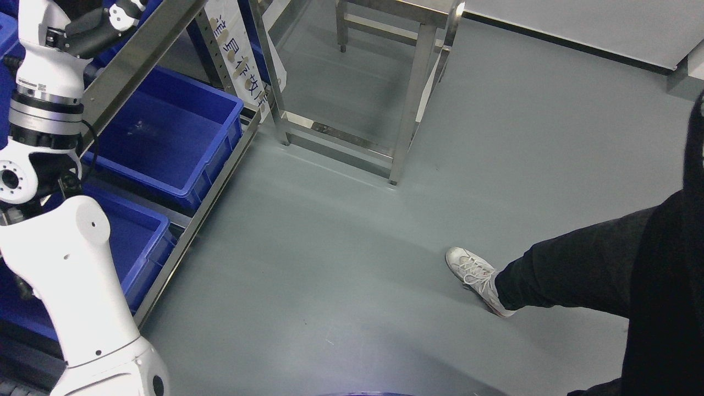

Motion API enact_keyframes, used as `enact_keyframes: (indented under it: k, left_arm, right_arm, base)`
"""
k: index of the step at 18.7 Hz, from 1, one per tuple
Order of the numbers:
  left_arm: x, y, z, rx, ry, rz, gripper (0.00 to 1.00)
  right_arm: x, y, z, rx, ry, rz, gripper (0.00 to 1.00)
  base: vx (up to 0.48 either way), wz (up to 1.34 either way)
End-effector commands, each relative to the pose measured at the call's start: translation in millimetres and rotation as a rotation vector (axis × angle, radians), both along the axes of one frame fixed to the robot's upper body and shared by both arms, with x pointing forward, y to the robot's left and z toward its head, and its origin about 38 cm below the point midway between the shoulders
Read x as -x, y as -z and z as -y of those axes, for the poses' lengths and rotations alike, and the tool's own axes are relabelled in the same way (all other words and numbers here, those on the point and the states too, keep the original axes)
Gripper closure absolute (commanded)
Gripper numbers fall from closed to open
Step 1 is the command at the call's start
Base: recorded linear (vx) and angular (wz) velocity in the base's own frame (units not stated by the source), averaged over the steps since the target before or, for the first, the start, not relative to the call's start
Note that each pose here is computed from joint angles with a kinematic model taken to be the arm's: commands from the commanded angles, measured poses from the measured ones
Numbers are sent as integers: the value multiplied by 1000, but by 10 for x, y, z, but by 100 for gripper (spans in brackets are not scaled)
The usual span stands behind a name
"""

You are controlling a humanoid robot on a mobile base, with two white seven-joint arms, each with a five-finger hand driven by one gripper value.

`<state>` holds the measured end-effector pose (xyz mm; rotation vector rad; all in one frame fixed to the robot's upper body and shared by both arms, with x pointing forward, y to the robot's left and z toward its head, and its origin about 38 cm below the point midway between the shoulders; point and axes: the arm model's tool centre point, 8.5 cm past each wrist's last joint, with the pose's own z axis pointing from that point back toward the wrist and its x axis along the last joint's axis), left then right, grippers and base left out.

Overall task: Grab orange capacitor from left shelf to right desk
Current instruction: 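Hold the capacitor in the left hand while turning toward the steel table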

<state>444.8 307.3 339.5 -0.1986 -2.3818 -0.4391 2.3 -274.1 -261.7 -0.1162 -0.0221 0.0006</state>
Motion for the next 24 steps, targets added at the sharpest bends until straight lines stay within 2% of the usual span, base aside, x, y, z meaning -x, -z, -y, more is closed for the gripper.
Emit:
enact_keyframes:
  k: [1,18,24]
  left_arm:
    - [-18,9,135,-7,31,-1,82]
    - [-25,19,200,-10,46,-3,82]
    - [-39,33,343,-28,86,-6,82]
  right_arm:
    - [67,-9,114,18,7,-1,0]
    - [67,-9,114,18,7,-1,0]
    - [67,-9,114,18,7,-1,0]
  base:
    - [48,-141]
    - [121,-158]
    - [180,50]
